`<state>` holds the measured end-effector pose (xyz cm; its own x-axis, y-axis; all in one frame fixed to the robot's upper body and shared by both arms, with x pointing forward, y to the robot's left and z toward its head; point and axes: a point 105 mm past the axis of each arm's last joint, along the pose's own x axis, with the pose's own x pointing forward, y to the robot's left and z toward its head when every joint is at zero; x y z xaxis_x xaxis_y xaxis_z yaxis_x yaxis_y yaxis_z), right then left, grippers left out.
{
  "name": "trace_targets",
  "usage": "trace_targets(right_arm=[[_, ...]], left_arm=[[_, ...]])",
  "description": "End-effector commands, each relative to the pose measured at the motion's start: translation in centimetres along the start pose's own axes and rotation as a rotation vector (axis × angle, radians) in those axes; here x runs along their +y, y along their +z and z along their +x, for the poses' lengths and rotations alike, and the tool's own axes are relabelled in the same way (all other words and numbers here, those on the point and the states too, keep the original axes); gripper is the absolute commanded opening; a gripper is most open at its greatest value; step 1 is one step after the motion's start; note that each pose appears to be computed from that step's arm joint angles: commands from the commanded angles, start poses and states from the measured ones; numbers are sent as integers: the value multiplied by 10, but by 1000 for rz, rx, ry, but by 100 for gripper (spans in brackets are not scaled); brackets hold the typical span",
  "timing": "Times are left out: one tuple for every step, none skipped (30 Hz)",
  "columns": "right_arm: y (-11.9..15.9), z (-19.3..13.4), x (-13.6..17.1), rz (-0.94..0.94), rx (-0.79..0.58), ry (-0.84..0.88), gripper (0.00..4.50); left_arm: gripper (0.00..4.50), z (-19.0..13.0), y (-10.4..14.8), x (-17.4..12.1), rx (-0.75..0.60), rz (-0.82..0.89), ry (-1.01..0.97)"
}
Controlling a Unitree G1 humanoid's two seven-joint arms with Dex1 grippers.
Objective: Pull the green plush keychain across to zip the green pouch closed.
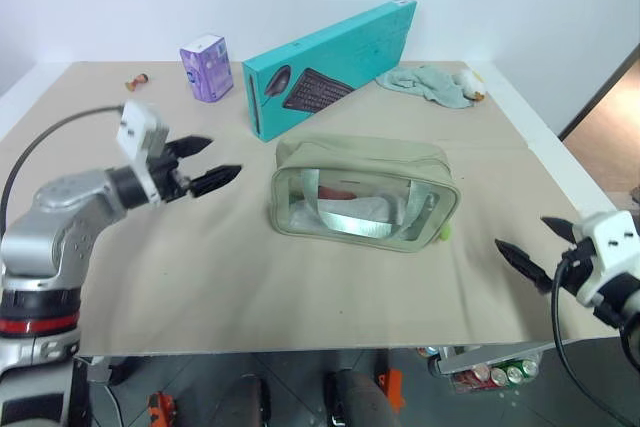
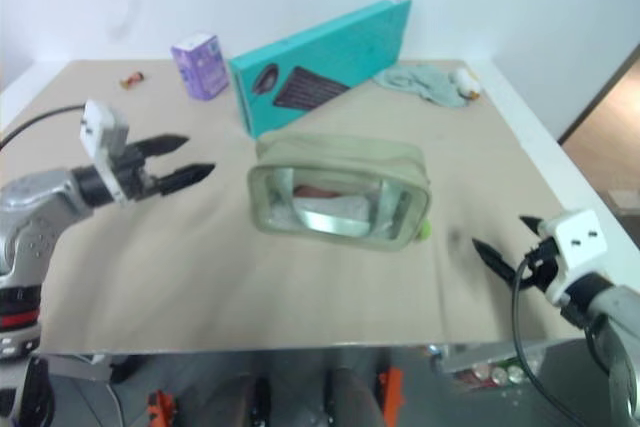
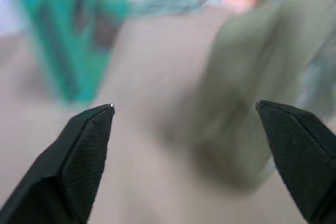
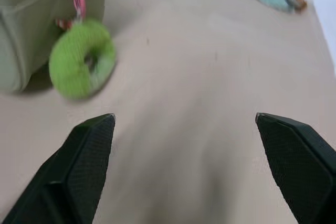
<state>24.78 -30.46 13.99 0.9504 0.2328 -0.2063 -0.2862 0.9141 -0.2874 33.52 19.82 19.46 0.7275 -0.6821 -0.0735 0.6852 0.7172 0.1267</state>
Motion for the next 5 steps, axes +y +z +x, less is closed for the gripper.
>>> trace_targets(right_arm=[[12, 0, 22, -15, -77, 8, 450], [12, 2, 29, -1, -91, 14, 450], [12, 3, 33, 2, -103, 7, 450], [12, 6, 36, 16, -113, 3, 450], [12, 7, 38, 22, -119, 0, 450]], left_arm=[[447, -6, -19, -8, 20, 97, 50], [447, -5, -30, -13, 40, 100, 69], [447, -4, -36, -17, 44, 78, 81], [447, -3, -46, -25, 60, 82, 77], [447, -2, -52, -30, 71, 87, 73]])
